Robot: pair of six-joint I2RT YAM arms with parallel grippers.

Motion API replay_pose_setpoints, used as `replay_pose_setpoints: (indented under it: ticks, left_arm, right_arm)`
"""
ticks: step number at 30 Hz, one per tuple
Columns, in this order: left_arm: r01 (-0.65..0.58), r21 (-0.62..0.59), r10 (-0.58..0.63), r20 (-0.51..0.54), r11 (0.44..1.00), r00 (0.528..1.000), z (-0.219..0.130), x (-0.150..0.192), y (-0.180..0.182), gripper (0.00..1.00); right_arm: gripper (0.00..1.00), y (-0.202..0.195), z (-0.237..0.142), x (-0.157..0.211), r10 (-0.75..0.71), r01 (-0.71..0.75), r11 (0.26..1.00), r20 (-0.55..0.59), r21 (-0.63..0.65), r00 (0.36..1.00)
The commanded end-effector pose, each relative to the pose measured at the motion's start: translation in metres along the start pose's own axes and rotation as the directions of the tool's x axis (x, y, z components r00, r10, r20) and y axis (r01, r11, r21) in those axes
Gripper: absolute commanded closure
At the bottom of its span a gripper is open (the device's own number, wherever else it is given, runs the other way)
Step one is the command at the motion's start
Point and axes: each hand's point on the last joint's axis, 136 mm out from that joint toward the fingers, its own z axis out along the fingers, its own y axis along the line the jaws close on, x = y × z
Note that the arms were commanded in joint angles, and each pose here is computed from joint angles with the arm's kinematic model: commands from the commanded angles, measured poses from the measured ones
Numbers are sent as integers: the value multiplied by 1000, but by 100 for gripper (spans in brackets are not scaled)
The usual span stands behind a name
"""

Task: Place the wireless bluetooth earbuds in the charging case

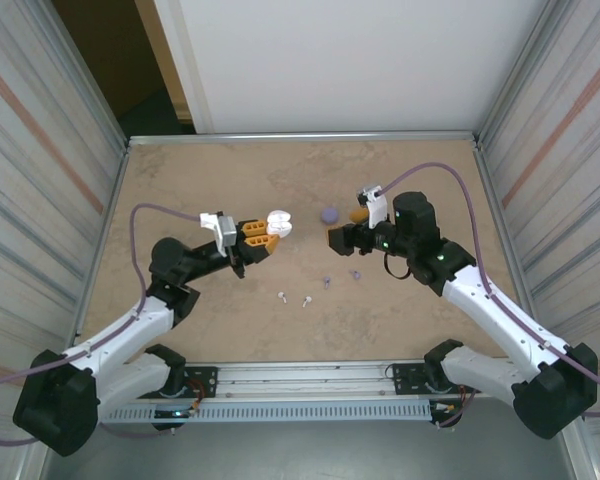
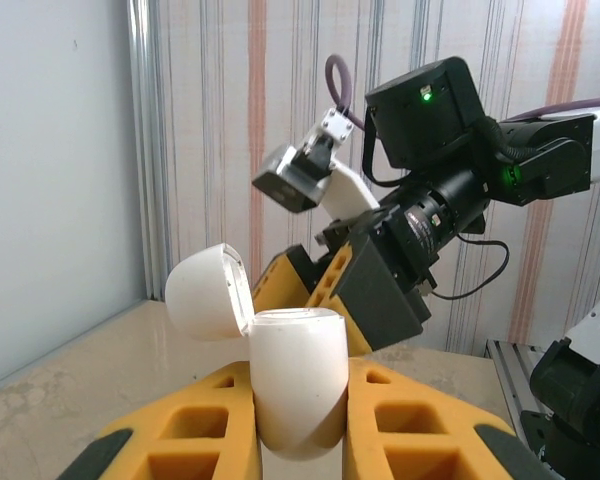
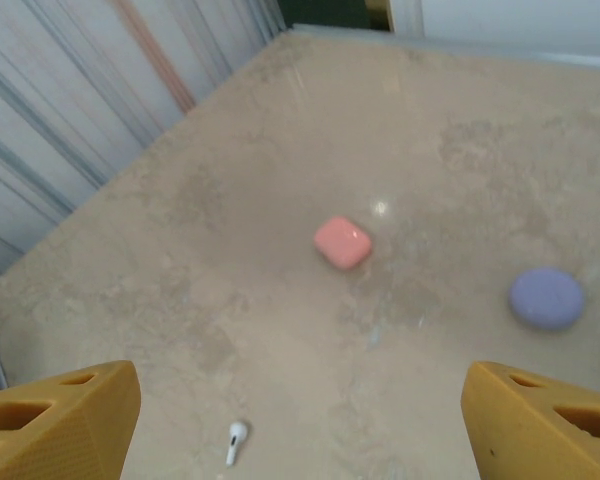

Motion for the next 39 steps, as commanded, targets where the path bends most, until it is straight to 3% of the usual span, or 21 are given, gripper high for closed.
replay_pose_setpoints:
  ticks: [1, 10, 20, 28, 39]
  left_arm:
    - [-26, 3, 26, 25, 1000, 999, -4, -7, -6, 100]
    - [-46, -5, 47, 31, 999, 998, -11, -12, -13, 100]
    - [-80, -10, 80, 68, 997, 994, -20, -29, -23, 100]
    - [-114, -23, 115, 87, 993, 989, -29, -43, -31, 100]
    - [-144, -45, 147, 79, 989, 986, -35, -50, -35, 100]
  right_arm:
    - [20, 1, -5, 14, 98, -99, 995, -50, -7, 994]
    - [33, 18, 21, 66, 187, -197, 980, -268, -9, 945]
    - [40, 50, 64, 126, 169, -218, 976, -579, -16, 798]
    - [45, 61, 99, 161, 175, -214, 976, -705, 34, 687]
    - [50, 56, 135, 196, 180, -147, 982, -793, 114, 582]
